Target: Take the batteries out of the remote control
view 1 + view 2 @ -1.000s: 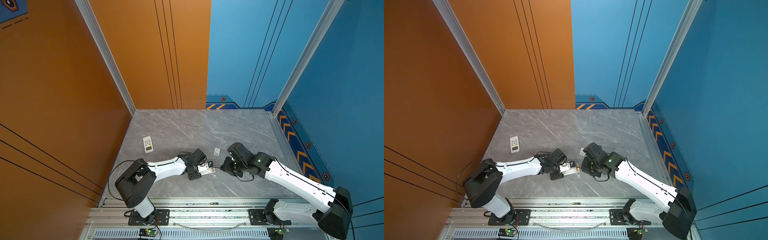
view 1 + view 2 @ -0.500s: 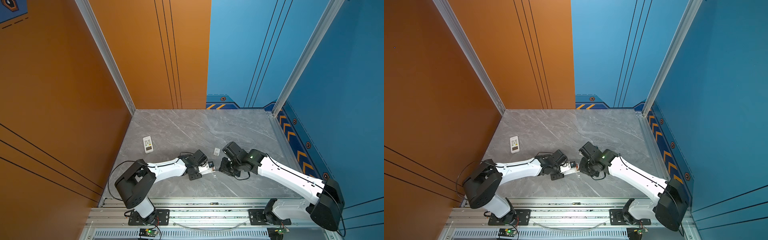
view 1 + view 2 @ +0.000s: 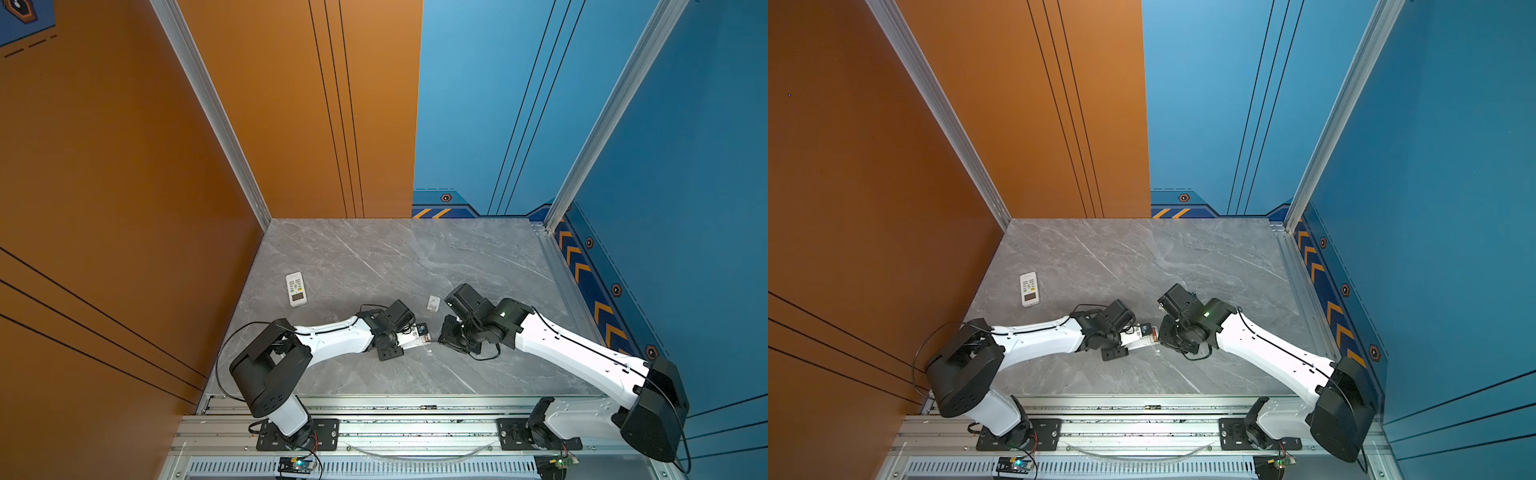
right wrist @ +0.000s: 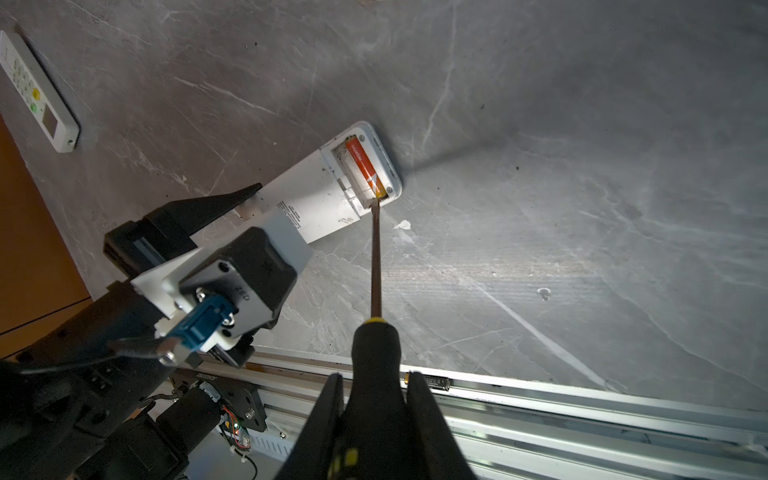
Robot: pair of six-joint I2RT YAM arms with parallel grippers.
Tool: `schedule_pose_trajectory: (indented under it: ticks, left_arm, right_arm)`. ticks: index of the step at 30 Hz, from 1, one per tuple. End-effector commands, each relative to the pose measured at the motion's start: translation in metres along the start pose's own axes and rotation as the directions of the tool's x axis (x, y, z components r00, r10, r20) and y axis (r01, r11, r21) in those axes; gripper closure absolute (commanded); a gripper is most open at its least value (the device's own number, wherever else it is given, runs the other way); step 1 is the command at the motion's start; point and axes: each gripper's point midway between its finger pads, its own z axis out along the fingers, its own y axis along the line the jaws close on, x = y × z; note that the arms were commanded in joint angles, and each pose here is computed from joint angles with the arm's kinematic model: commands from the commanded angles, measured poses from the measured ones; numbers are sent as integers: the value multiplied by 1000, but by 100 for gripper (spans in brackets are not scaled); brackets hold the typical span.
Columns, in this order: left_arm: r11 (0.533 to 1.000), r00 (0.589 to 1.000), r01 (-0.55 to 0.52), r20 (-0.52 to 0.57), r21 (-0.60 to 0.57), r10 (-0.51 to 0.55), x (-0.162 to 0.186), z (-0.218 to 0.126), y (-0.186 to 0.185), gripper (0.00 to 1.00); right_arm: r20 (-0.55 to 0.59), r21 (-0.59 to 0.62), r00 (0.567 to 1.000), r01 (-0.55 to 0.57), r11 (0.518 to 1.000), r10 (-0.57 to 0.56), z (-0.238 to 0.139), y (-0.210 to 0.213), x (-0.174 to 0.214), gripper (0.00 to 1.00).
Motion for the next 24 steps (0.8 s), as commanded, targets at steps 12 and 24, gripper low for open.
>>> schedule_pose_trajectory:
  ticks: [12, 24]
  left_arm:
    - [1000, 999, -20, -47, 0, 20, 12, 3, -5, 79]
    - [1000, 999, -17, -51, -12, 16, 12, 2, -2, 79]
  right_arm:
    - [2, 55, 1000, 21, 998, -21, 3, -5, -4, 100]
    - [28, -112, 998, -54, 992, 57, -11, 15, -12, 100]
